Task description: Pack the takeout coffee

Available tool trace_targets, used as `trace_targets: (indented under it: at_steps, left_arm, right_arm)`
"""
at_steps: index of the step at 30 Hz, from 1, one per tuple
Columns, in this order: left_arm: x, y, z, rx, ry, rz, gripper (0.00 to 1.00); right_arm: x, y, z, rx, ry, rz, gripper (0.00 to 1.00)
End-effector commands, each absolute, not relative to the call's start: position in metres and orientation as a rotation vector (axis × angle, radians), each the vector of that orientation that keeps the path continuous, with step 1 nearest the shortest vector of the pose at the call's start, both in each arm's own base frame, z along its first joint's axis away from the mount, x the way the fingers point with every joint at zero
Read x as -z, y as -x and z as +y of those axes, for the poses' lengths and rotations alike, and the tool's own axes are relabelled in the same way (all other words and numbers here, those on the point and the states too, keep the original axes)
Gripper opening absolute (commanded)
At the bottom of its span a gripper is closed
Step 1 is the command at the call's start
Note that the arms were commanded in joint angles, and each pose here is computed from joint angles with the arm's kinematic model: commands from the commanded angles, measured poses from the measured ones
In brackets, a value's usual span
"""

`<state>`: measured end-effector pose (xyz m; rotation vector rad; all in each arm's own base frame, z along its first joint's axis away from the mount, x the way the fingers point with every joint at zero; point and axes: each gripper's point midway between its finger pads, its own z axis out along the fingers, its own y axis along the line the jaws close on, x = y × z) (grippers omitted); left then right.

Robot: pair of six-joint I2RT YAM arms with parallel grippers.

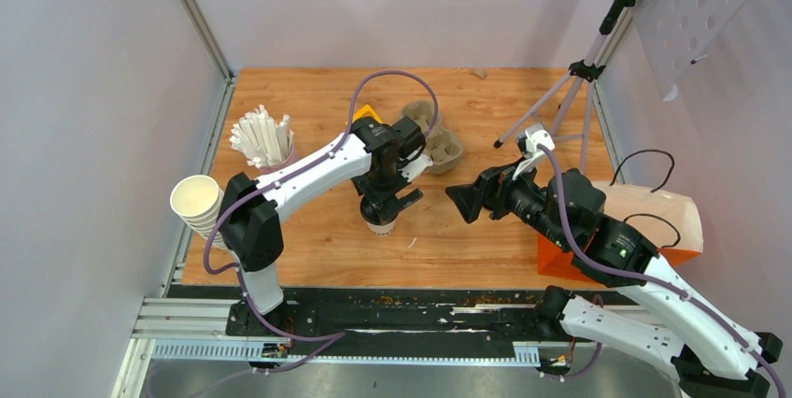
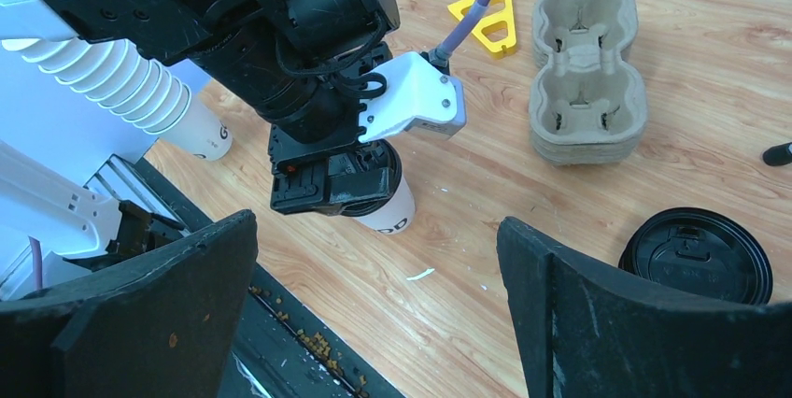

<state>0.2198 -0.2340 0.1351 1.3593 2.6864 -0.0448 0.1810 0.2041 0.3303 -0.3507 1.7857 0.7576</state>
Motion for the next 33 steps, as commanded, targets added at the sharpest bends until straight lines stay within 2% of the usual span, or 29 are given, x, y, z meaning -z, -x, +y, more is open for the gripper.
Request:
trace_targets:
  at_steps: [1, 8, 16, 20, 21, 23, 25, 30, 33]
  left_arm:
    - [-0.142, -0.223, -0.237, 0.060, -1.362, 2.668, 1.00]
    - [-0.183, -0.233, -0.248, 0.129, -1.259, 2.567, 1.00]
    - [-0.275, -0.269, -0.243, 0.250, -0.835, 2.292, 1.00]
    - [-0.286, -0.274, -0.219, 0.254, -0.661, 2.240, 1.00]
    - [-0.283, -0.274, -0.215, 0.273, -0.631, 2.248, 0.96]
    - [-0.270, -0.270, -0.204, 0.319, -0.559, 2.281, 0.83]
    - [-0.262, -0.264, -0.200, 0.406, -0.490, 2.285, 0.73]
    - [-0.248, -0.246, -0.212, 0.637, -0.434, 2.224, 0.68]
    - [-0.231, -0.243, -0.211, 0.651, -0.404, 2.234, 0.63]
  right_arm:
    - [-0.347, -0.179, 0.199, -0.756, 0.351, 1.741, 1.00]
    - [-0.337, -0.177, 0.205, -0.781, 0.362, 1.772, 1.00]
    - [-0.314, -0.178, 0.229, -0.813, 0.404, 1.897, 0.98]
    - [-0.295, -0.187, 0.243, -0.791, 0.431, 1.954, 0.95]
    - [-0.291, -0.188, 0.248, -0.794, 0.442, 1.962, 0.93]
    - [-0.284, -0.192, 0.260, -0.812, 0.472, 1.975, 0.89]
    - [-0.275, -0.197, 0.272, -0.822, 0.496, 2.000, 0.79]
    - [-0.250, -0.216, 0.300, -0.850, 0.550, 2.058, 0.47]
    - [-0.233, -0.232, 0.310, -0.835, 0.574, 2.101, 0.43]
